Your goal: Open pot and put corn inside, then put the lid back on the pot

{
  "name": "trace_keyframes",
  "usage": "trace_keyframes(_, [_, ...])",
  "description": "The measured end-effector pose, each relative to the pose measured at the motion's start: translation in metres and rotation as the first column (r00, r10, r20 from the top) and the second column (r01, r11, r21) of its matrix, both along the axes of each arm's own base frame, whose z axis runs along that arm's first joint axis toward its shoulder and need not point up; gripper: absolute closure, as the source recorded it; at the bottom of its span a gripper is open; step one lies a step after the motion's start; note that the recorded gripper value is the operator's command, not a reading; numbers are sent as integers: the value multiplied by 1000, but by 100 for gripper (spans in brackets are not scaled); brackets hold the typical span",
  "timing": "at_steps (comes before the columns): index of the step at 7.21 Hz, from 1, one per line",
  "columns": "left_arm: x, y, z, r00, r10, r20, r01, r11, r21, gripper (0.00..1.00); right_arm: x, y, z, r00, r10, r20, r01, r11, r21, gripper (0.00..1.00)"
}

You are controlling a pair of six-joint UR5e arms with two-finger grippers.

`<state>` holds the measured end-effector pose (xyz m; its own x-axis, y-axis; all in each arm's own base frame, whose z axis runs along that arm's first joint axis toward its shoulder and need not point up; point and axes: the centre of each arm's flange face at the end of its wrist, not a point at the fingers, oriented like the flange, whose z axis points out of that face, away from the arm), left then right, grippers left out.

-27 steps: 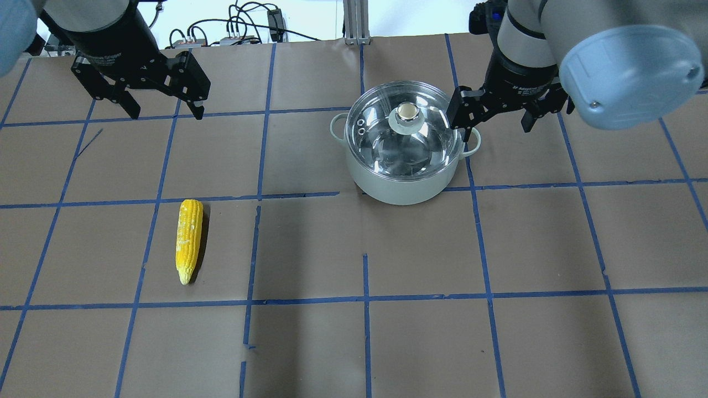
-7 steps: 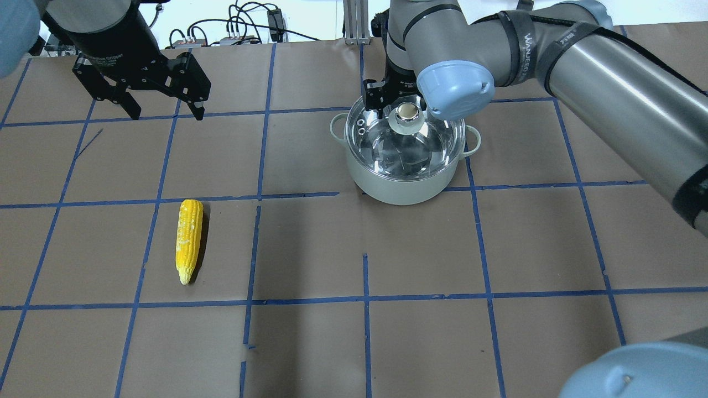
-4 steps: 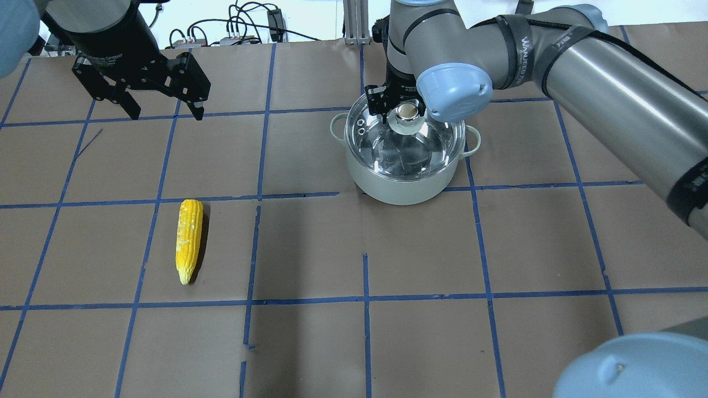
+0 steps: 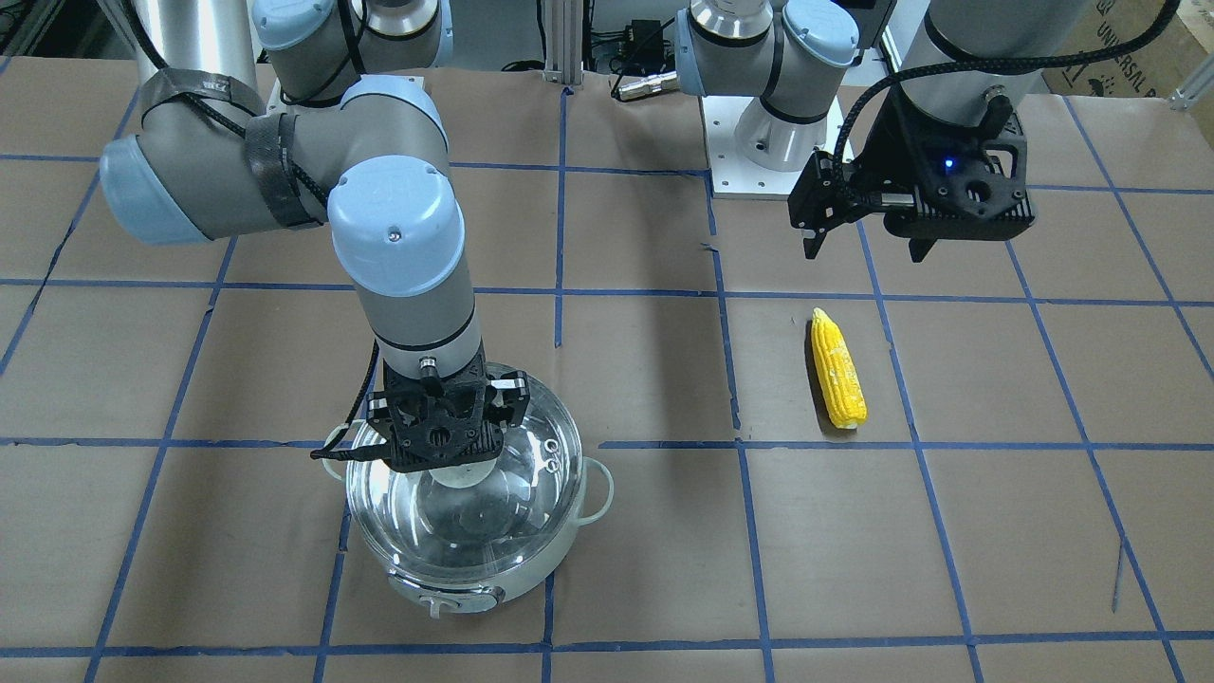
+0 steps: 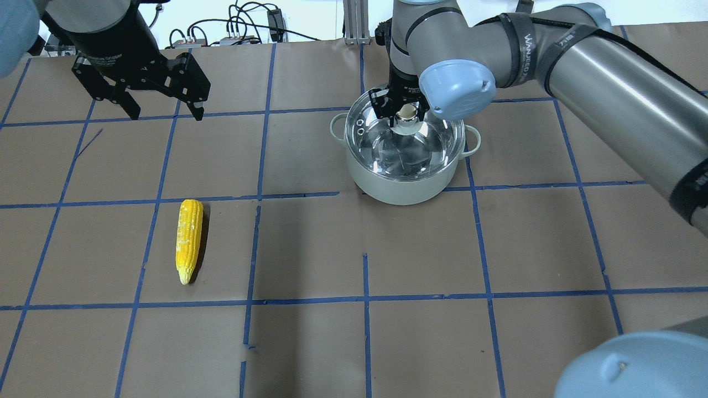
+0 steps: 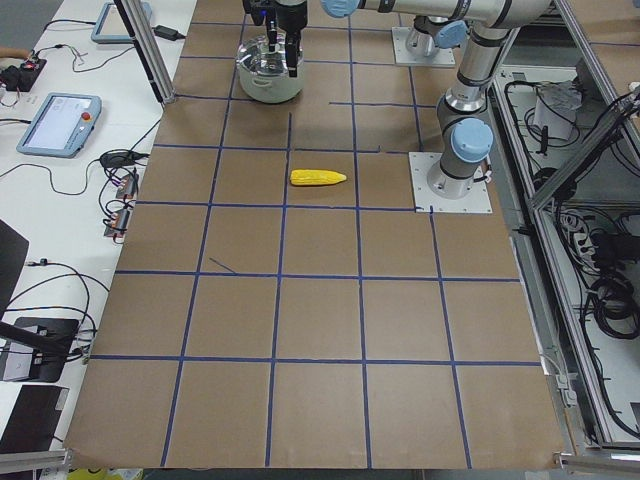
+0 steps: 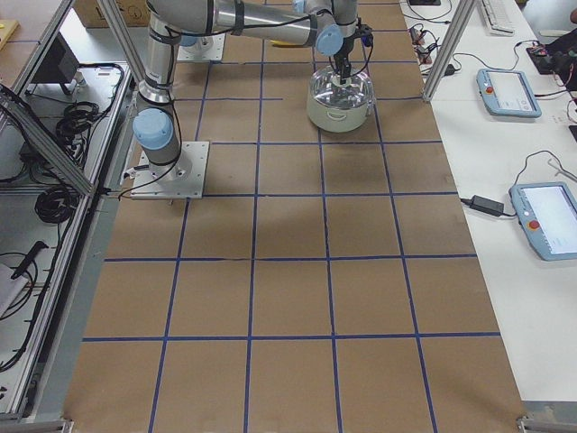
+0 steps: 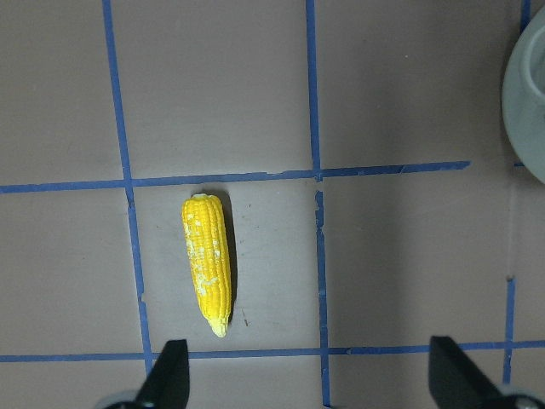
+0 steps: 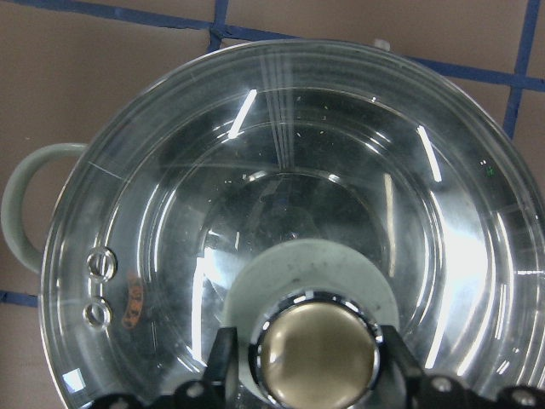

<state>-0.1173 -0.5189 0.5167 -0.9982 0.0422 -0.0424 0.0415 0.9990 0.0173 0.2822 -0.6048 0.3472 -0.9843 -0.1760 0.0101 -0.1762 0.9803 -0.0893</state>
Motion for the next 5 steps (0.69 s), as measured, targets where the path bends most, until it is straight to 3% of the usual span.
trace_keyframes(3, [0,0,0,1000,0,0,0,1000,0,0,-2,0,14,1000,-4,-7,4,1000,29,61])
trace_keyframes(5, [0,0,-1,1000,0,0,0,1000,5,0,-17,0,63,1000,-13,-18,15,997,70,64])
